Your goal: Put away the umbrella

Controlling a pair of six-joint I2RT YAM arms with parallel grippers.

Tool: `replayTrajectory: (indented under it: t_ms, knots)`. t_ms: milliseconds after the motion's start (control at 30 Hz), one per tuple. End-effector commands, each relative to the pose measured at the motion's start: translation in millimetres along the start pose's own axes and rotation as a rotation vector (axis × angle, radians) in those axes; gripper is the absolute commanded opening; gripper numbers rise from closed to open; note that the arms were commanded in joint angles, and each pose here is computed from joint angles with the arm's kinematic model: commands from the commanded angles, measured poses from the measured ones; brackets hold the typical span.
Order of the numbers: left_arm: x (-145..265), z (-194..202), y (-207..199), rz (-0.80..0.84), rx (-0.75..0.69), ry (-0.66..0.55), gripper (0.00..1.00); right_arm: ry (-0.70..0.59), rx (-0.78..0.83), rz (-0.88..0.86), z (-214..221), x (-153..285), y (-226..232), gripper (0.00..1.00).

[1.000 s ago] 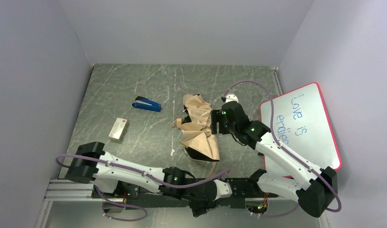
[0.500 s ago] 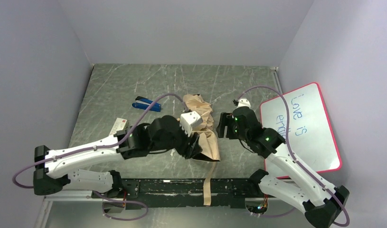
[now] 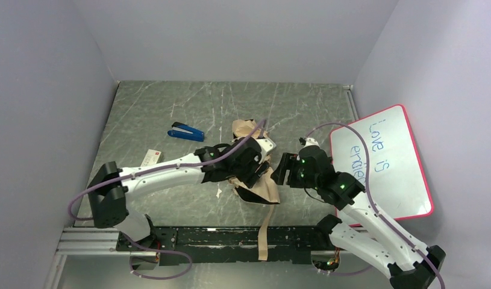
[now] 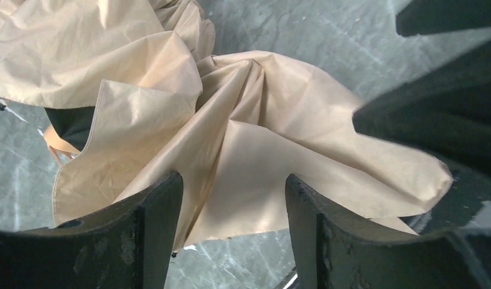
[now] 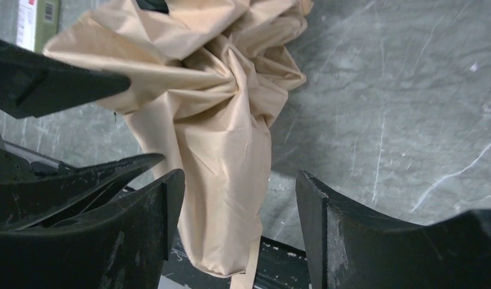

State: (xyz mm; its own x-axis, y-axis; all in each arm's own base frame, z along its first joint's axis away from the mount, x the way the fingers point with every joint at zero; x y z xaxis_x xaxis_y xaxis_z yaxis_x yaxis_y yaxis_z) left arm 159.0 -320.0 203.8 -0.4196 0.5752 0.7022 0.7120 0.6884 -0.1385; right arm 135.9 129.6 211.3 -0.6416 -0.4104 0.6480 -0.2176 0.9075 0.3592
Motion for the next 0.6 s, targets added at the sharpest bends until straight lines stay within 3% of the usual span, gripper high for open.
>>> replayTrajectory:
  t_ms: [0,400,567]
  knots:
    - [-9.2,-1.7,11.6,-0.091,-0.111,0.043,0.68,0.047,-0.084,-0.021,13.5,-8.2,0.3,0.72]
    - [-64.2,33.2,43.9,-0.249,-0.165,0.187,0.64,0.085,-0.176,-0.19,45.6,-18.3,4.0,0.74]
    - [-70.6,42.3,59.5,-0.234,-0.122,0.201,0.59,0.086,-0.167,-0.269,53.7,-18.8,6.4,0.74]
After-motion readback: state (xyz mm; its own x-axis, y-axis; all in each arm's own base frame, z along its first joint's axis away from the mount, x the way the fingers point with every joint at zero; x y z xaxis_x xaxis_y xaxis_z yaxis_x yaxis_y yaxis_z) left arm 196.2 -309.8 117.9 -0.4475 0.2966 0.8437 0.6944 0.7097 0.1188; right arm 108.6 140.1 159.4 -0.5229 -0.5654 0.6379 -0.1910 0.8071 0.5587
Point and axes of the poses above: each gripper's point midway between its finger pads, its own x axis back along the fingers, its own y axis along the line the jaws close on, z = x × y, the point moved 7 cm from there along x, back along the fingers, and after that the axes turned 6 degrees about x, right-handed, at the moved point
